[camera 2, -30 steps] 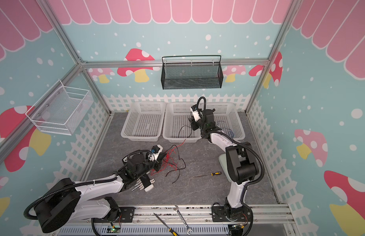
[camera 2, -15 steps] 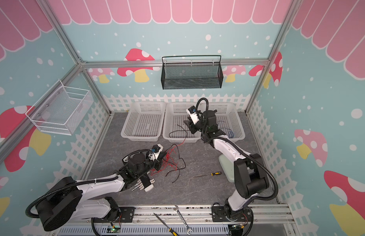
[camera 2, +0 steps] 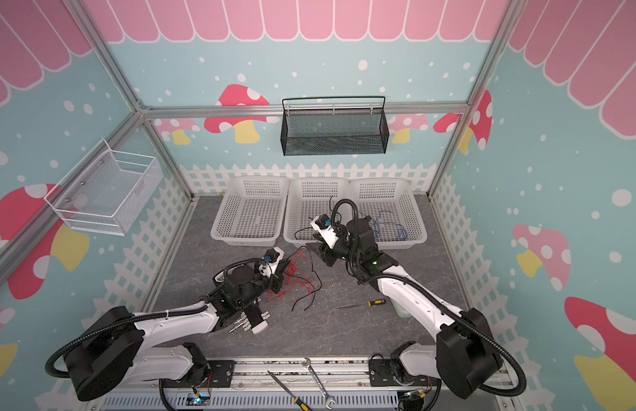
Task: Untangle the cables
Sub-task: 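Return the right gripper to the tangle and grasp another black wire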
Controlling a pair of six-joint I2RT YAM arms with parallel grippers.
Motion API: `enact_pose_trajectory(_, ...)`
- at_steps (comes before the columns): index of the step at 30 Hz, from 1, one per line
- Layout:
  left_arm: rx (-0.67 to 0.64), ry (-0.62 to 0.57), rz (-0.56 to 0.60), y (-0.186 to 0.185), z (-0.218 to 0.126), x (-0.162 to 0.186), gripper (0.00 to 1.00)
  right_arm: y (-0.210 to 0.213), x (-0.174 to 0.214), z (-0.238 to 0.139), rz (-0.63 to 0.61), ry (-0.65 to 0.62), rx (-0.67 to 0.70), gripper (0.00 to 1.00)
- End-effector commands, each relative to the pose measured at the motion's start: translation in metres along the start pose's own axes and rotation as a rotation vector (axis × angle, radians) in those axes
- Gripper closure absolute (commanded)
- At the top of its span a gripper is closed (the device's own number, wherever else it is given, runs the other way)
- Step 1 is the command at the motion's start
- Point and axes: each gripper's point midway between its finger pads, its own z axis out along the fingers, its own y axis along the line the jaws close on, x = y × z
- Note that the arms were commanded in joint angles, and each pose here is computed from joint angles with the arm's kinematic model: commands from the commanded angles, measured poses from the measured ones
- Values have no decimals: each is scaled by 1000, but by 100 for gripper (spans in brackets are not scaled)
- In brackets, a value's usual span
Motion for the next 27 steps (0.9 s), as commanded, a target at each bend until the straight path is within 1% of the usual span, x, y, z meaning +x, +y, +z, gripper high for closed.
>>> enact_pose_trajectory(1, -15, -55, 21, 1, 3, -19, 100, 9, 13, -3, 32, 42, -11, 59)
enact_pose_trajectory(6, -9, -70, 24, -2, 2, -23, 100, 19, 26, 2, 64, 70, -42, 59)
enact_pose_trajectory(11, 7, -81, 26, -6, 0, -25, 100, 17, 36, 8, 80, 97, -22, 59)
enact_pose_trajectory(14, 8, -85, 24, -6, -2, -25, 100, 18, 41, 12, 90, 109, -28, 62)
enact_pose_trajectory(15, 6, -86, 22, -5, -3, -25, 100, 19, 42, 13, 95, 111, -34, 63)
enact_pose_trajectory(18, 7, -91, 18, -5, -5, -24, 100, 21, 45, 17, 103, 115, -49, 74)
enact_pose_trajectory(22, 3, -89, 13, -5, -6, -23, 100, 21, 42, 17, 96, 104, -43, 97)
enact_pose_trajectory(23, 1, -83, 13, -4, -6, -21, 100, 20, 40, 16, 93, 97, -36, 100)
enact_pose_trajectory(27, 2, -41, 11, -5, -3, -13, 100, 15, 26, 9, 67, 58, 1, 100)
